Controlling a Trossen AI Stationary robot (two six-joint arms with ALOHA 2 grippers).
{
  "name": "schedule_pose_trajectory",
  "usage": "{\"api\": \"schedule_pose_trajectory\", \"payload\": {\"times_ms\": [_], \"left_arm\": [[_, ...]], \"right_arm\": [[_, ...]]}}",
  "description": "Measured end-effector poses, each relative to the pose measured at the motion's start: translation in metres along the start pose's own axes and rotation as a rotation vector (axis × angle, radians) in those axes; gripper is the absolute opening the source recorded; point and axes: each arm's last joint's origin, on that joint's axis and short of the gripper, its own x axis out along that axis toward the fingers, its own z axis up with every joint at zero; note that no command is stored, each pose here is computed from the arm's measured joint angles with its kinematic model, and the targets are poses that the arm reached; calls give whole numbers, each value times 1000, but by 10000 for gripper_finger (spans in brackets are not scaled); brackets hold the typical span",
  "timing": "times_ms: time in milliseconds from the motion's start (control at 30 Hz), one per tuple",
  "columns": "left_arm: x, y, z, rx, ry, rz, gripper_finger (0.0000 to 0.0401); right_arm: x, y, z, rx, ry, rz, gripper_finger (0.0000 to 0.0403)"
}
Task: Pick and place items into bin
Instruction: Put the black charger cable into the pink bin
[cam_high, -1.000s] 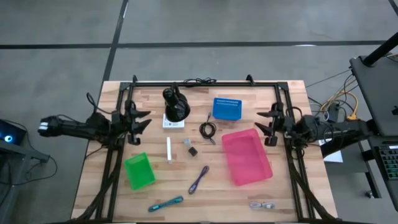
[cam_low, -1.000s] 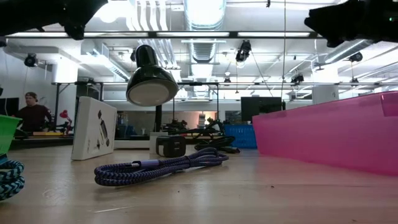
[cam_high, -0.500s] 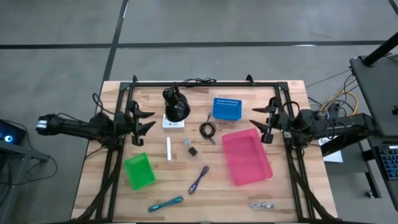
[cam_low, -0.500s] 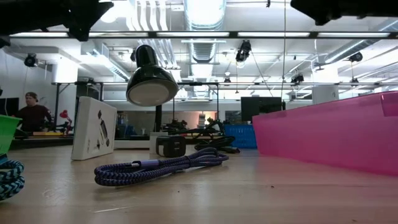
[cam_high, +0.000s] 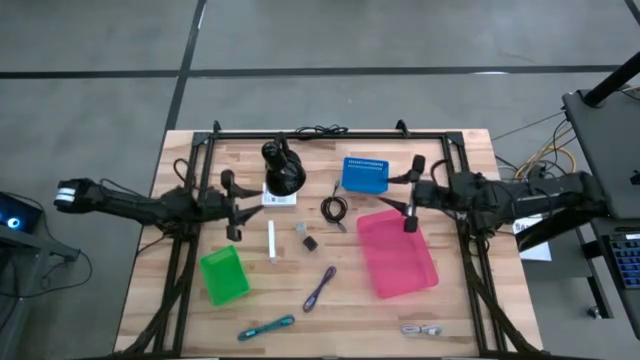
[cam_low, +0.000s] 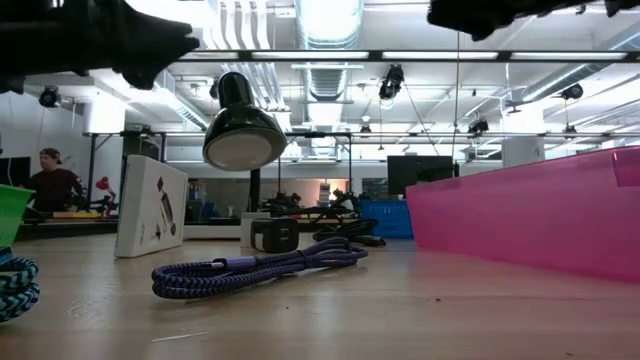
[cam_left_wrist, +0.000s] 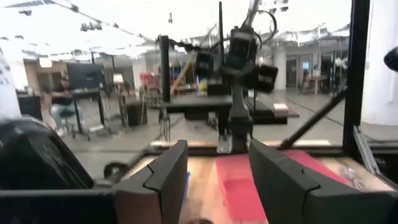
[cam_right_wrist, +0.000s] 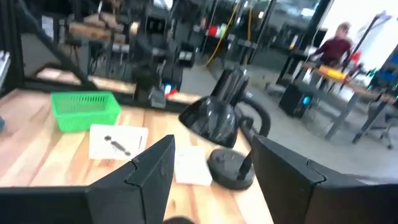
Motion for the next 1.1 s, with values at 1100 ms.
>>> {"api": "schedule_pose_trajectory", "payload": {"times_ms": [1100], "left_arm": [[-2,1,2,52,-40,1,157]], "right_arm": [[105,24,20,-280,392,106,201]]}}
